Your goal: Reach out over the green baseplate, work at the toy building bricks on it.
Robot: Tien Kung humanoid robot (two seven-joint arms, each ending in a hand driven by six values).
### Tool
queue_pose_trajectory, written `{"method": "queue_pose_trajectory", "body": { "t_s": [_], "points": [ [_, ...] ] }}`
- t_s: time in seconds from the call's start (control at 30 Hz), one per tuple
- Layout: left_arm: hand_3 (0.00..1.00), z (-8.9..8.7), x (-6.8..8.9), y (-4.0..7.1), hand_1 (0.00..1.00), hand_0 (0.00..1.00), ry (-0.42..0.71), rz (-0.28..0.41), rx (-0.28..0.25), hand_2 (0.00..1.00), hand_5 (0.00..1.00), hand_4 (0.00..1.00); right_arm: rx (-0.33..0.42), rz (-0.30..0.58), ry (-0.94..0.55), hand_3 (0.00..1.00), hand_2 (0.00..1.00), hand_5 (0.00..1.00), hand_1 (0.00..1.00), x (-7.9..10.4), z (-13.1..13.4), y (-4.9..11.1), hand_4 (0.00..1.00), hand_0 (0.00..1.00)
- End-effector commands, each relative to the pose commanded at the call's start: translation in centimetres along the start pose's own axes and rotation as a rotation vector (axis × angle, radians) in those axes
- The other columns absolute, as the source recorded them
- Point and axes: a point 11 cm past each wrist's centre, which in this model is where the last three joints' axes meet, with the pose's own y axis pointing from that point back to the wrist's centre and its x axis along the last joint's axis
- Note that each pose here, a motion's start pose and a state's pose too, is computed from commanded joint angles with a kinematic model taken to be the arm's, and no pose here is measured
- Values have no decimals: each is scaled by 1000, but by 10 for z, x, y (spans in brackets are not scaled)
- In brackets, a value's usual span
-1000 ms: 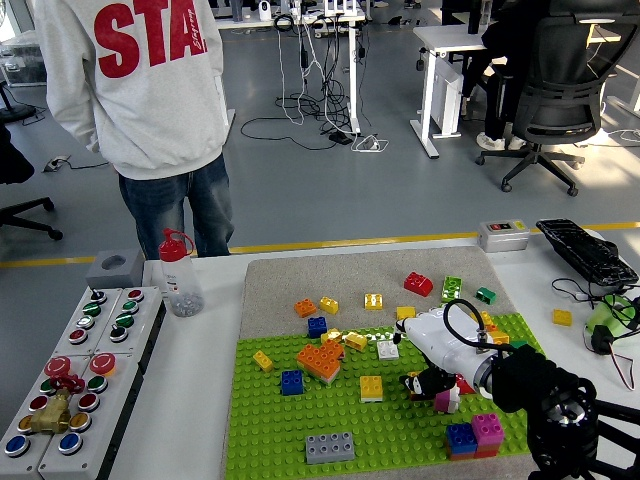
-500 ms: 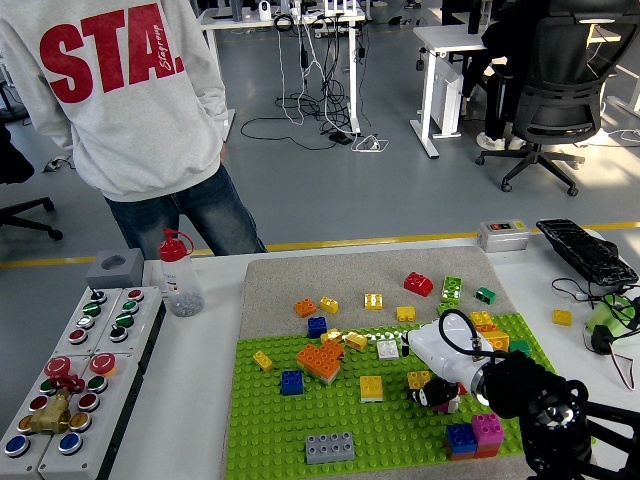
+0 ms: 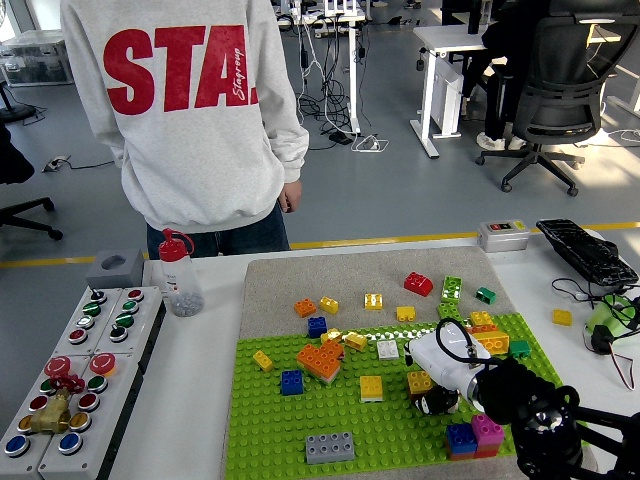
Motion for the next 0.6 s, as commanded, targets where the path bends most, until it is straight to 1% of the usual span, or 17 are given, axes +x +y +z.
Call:
{"method": "queue_pose_trajectory", "body": {
  "t_s": [0.17, 0.2, 0.27, 0.37, 0.4, 0.57, 0.6],
  "points": [
    [620, -2, -1, 0, 690, 691, -3, -2, 4, 653, 998, 361, -6, -5, -3, 642, 217, 425, 164, -4, 1, -2, 827, 324],
    [619, -2, -1, 0, 690, 691, -3, -2, 5, 653, 998, 361, -6, -5, -3, 622, 210, 417, 156, -5, 1, -2, 817, 318],
    [619, -3, -2, 0, 690, 691, -4, -3, 6, 653, 998, 361, -5, -5, -6, 622, 210, 417, 156, -6, 0, -3, 817, 318],
    [619, -4, -2, -1, 690, 691, -4, -3, 8, 653, 998, 361, -5, 5, -11, 622, 210, 417, 156, -7, 0, -4, 817, 318],
    [620, -4, -2, -1, 690, 691, -4, -3, 8, 654, 998, 360, -5, 9, -12, 589, 202, 395, 144, -7, 0, -4, 790, 308],
    [620, -5, -2, -1, 690, 691, -4, -4, 9, 654, 998, 360, -6, 25, -13, 589, 202, 395, 144, -8, 1, -5, 790, 308],
    [620, -4, -2, -1, 690, 691, -4, -4, 9, 654, 998, 360, -8, 27, -9, 581, 202, 350, 140, -8, 1, -5, 768, 299]
  ]
}}
